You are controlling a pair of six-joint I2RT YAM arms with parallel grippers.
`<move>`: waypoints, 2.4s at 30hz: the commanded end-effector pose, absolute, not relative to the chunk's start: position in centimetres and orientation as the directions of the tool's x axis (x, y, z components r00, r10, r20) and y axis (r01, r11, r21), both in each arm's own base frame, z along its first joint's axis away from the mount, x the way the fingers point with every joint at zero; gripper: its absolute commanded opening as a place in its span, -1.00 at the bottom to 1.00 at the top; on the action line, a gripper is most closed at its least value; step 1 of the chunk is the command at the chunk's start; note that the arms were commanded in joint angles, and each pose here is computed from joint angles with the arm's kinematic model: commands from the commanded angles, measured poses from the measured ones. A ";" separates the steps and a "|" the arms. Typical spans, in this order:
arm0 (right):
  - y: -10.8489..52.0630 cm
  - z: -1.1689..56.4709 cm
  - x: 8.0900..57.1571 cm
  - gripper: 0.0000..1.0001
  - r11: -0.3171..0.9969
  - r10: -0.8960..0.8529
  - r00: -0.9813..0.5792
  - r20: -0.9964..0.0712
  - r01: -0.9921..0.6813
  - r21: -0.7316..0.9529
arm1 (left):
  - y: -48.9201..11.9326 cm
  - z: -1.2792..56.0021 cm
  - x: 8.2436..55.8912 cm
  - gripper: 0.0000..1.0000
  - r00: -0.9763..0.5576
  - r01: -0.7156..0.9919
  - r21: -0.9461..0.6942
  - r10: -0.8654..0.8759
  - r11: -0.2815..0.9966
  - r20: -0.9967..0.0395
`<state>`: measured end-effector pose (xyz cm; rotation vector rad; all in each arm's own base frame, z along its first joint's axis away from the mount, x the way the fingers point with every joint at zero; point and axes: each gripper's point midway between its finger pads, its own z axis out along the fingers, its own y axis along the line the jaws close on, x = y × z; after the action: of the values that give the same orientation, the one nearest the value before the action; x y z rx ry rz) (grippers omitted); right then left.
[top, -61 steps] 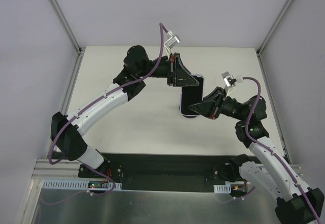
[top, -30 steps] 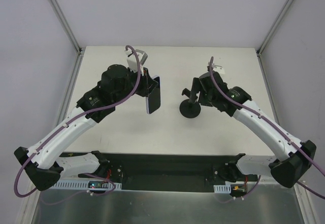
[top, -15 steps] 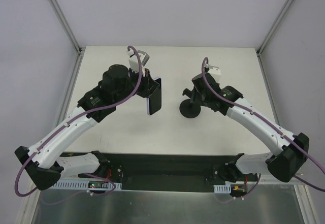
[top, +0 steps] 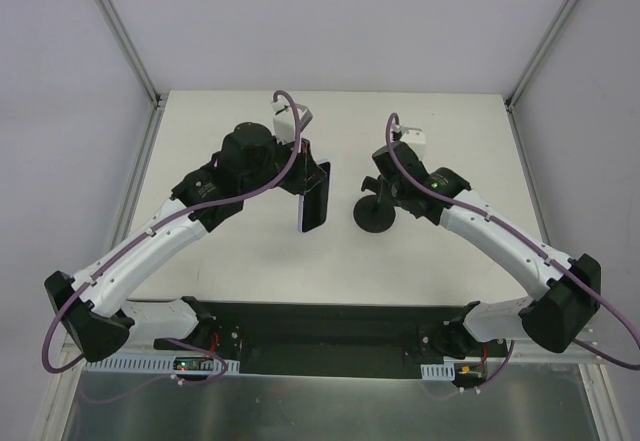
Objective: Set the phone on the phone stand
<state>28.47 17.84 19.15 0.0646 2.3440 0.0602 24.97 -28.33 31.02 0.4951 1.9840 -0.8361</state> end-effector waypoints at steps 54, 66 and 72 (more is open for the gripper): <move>22.4 19.3 25.8 -0.99 0.693 -0.194 -0.670 -0.716 -0.611 0.383 | -41.2 34.9 18.5 -1.00 -0.067 0.883 -0.009 -0.108 -0.469 -0.992; 22.7 19.5 25.5 -0.99 0.677 -0.187 -0.675 -0.713 -0.615 0.405 | -41.5 31.4 21.4 -1.00 -0.102 0.897 -0.064 -0.064 -0.438 -0.993; 22.6 19.5 25.2 -0.99 0.668 -0.190 -0.673 -0.715 -0.622 0.408 | -41.1 30.6 23.6 -1.00 -0.102 0.908 -0.077 -0.039 -0.411 -0.994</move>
<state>26.97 21.19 18.93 -0.6023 2.2302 0.7204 21.35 -41.34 28.26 1.4067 1.1281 -1.7161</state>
